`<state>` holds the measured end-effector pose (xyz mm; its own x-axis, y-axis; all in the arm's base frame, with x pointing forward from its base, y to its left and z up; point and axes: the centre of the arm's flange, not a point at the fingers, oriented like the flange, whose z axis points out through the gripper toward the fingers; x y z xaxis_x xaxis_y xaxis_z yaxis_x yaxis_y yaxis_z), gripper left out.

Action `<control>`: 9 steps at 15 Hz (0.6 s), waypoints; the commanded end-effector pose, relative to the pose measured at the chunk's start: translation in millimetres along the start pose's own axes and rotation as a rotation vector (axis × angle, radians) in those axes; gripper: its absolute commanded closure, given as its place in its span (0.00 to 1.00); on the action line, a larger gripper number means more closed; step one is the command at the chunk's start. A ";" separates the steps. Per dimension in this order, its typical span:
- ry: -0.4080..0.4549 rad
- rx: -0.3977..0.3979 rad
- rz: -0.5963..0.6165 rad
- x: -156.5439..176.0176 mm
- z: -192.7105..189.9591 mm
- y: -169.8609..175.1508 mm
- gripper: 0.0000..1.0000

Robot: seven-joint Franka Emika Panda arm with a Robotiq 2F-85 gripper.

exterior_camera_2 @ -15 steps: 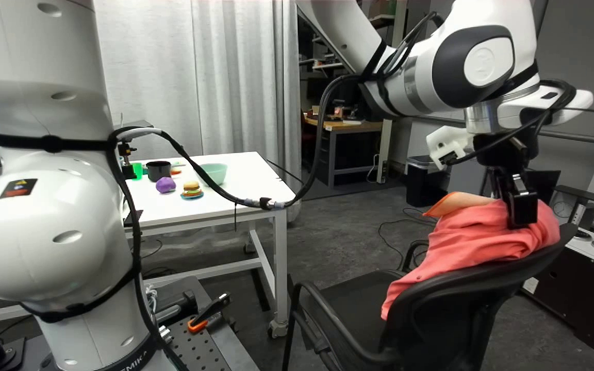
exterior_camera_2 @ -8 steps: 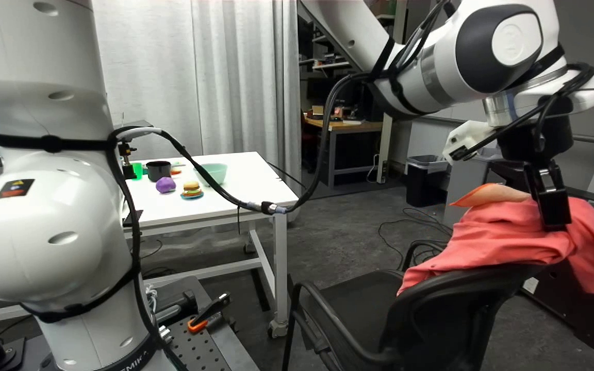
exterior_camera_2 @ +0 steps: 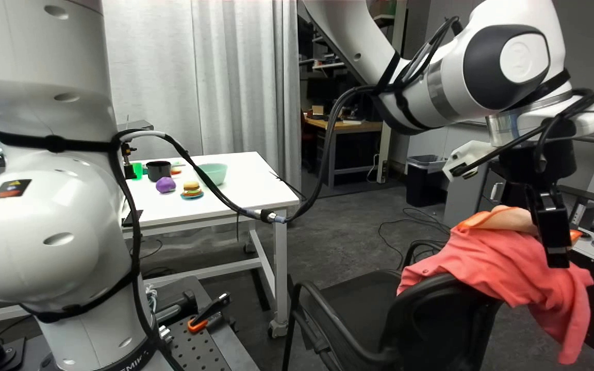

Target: Move the shirt from the arm rest to the back of the chair

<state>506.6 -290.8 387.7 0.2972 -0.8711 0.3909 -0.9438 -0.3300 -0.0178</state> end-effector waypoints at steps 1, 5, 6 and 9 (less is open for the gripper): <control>-0.008 -0.021 -0.022 -0.6 5.4 -1.7 0.08; -0.016 -0.024 -0.033 7.6 11.3 3.3 0.00; -0.017 -0.022 -0.039 10.0 10.1 5.9 0.00; -0.045 -0.022 -0.072 10.0 -3.8 15.1 0.00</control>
<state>503.9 -295.6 377.0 0.3374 -0.8639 0.3740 -0.9340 -0.3568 0.0182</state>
